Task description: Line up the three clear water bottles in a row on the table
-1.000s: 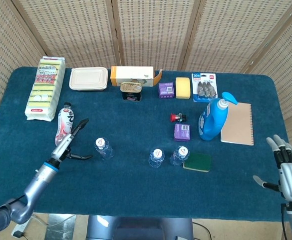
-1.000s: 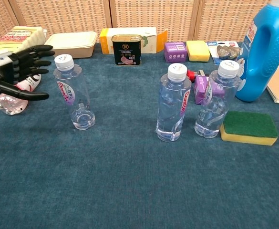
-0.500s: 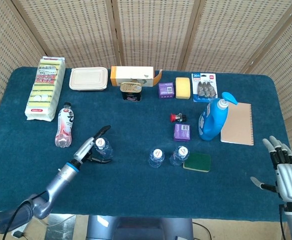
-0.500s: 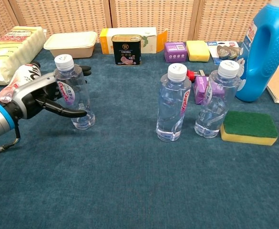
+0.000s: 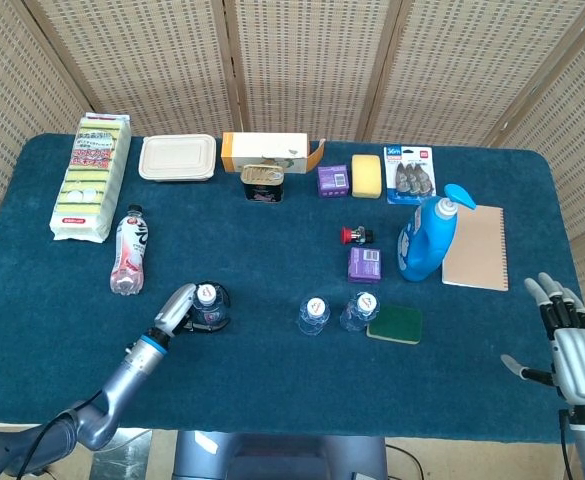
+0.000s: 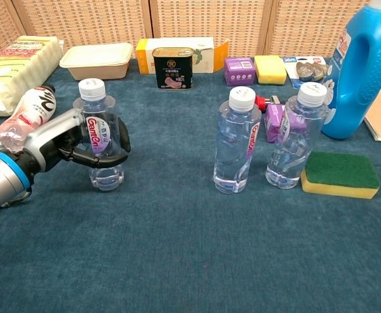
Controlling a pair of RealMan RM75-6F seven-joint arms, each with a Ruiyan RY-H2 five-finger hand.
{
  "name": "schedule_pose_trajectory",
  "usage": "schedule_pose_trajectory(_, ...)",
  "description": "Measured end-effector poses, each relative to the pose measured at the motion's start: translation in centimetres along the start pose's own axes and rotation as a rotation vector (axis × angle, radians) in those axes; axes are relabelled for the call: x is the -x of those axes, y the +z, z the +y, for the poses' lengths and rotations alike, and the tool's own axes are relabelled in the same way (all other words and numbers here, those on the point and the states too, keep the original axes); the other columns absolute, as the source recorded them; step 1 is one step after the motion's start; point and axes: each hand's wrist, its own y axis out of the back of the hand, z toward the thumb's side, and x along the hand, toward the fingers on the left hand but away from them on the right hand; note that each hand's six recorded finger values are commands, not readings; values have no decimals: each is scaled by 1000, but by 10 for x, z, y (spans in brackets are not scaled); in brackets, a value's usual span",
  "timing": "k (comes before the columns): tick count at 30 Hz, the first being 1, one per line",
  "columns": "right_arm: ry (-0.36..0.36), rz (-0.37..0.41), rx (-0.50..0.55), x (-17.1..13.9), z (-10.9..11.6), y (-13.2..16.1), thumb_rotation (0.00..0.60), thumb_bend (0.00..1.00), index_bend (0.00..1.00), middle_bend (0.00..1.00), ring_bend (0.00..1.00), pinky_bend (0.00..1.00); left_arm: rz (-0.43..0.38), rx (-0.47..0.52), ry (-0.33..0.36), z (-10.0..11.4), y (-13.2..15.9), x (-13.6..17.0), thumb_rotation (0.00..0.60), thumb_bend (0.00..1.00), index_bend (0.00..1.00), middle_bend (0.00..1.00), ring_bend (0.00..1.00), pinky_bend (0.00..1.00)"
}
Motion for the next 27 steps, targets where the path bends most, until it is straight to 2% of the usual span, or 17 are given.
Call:
schedule_pose_trajectory(6,3,3,-4,0,-1,1,600,0,41,0,0,0,-2,7,5,0,-1,4,600,304,589,565,448,499)
schedule_pose_trajectory(12,11,10,-13,1,-4,3,600,0,41,0,0,0,-45,-8,-6,-7,10,1,600,274,589,565,448,499)
schedule_pose_trajectory(18,16,11,-21,1,-6,4,600,0,41,0,0,0,-112,-60,-43,-27,28,-13,600,268,589,565,448,497)
schedule_pose_trajectory(27,24,2,-28,2,-9,3,600,0,41,0,0,0,-155,-103,-97,-56,40,-24,600,268,588,565,448,495)
